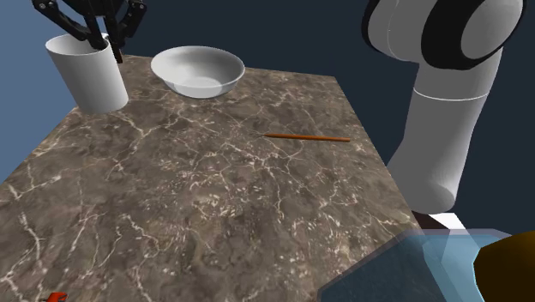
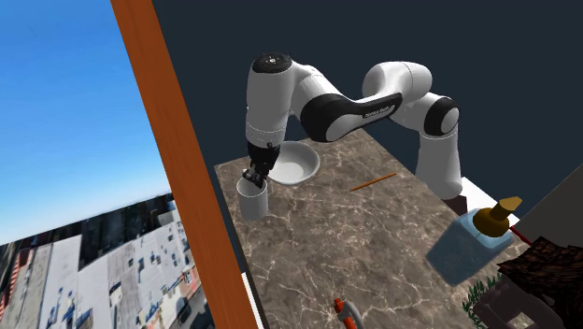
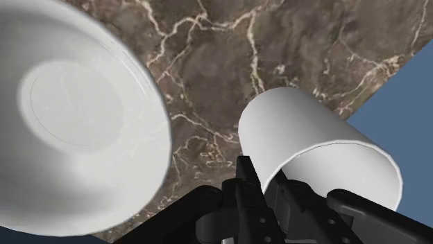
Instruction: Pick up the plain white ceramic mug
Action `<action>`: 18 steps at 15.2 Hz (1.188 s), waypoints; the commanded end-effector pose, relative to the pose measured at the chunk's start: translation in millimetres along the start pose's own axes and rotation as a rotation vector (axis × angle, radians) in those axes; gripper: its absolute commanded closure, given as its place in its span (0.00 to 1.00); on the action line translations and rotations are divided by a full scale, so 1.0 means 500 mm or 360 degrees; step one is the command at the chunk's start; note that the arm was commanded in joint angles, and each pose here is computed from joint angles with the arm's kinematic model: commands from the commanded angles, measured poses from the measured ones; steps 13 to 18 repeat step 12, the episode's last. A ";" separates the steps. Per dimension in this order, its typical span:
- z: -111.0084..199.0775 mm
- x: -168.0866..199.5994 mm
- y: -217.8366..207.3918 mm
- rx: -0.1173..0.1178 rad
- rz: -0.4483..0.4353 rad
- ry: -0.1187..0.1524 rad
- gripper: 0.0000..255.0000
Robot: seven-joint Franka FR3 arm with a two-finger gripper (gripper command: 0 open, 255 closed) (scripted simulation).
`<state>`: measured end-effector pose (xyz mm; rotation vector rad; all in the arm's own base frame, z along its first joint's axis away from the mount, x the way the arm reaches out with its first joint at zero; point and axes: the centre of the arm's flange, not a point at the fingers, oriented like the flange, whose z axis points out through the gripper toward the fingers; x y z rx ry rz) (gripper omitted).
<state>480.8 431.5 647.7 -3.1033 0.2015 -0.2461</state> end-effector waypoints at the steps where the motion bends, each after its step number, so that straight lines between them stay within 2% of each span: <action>1: -0.024 0.002 0.002 0.0000 0.0000 0.0000 1.00; 10: -0.117 0.016 -0.001 0.0000 0.0000 0.0000 1.00; 18: -0.119 0.017 -0.001 0.0000 0.0000 0.0000 1.00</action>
